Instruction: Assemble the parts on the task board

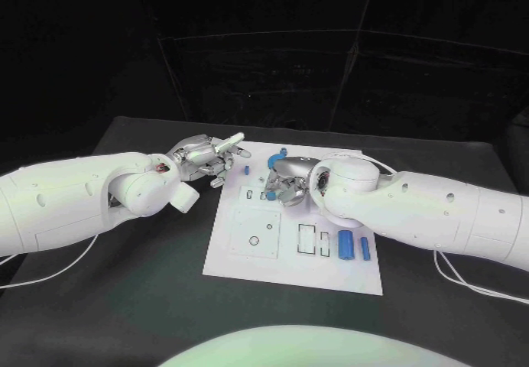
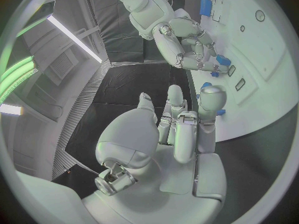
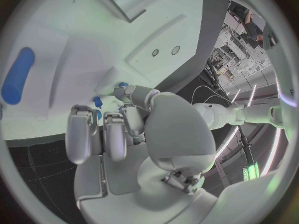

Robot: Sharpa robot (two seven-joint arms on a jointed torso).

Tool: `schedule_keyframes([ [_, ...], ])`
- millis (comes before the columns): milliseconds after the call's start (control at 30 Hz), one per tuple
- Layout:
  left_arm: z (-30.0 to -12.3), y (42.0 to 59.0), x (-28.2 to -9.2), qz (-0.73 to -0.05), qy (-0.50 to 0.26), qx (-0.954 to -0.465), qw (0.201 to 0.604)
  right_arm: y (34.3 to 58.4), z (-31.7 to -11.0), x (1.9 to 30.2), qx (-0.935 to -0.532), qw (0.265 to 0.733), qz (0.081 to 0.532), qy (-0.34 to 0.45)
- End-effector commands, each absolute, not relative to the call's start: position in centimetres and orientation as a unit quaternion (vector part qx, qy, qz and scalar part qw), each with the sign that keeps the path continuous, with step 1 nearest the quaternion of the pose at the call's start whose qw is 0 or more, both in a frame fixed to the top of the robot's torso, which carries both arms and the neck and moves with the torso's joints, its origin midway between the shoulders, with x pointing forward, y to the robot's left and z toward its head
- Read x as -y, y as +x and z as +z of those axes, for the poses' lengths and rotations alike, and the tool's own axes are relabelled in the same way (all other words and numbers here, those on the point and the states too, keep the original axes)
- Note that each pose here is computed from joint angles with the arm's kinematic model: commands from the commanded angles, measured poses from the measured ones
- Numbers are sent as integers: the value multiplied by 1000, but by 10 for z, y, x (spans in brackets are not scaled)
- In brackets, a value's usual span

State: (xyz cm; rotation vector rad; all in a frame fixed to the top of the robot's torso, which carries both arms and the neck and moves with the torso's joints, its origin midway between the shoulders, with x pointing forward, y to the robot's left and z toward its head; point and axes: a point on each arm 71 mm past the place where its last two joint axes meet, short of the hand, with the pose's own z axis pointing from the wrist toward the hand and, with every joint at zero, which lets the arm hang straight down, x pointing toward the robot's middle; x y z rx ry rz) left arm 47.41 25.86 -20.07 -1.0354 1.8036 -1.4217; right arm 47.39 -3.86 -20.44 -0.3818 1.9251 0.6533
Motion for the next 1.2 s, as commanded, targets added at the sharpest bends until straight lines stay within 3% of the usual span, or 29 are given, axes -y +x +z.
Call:
schedule_keyframes([
  [33, -200, 474, -257, -541, -386, -683, 303, 474, -203, 38, -797, 515, 267, -170],
  [1200, -200, 475, -257, -539, -386, -685, 302, 468, -204, 37, -797, 508, 263, -193],
])
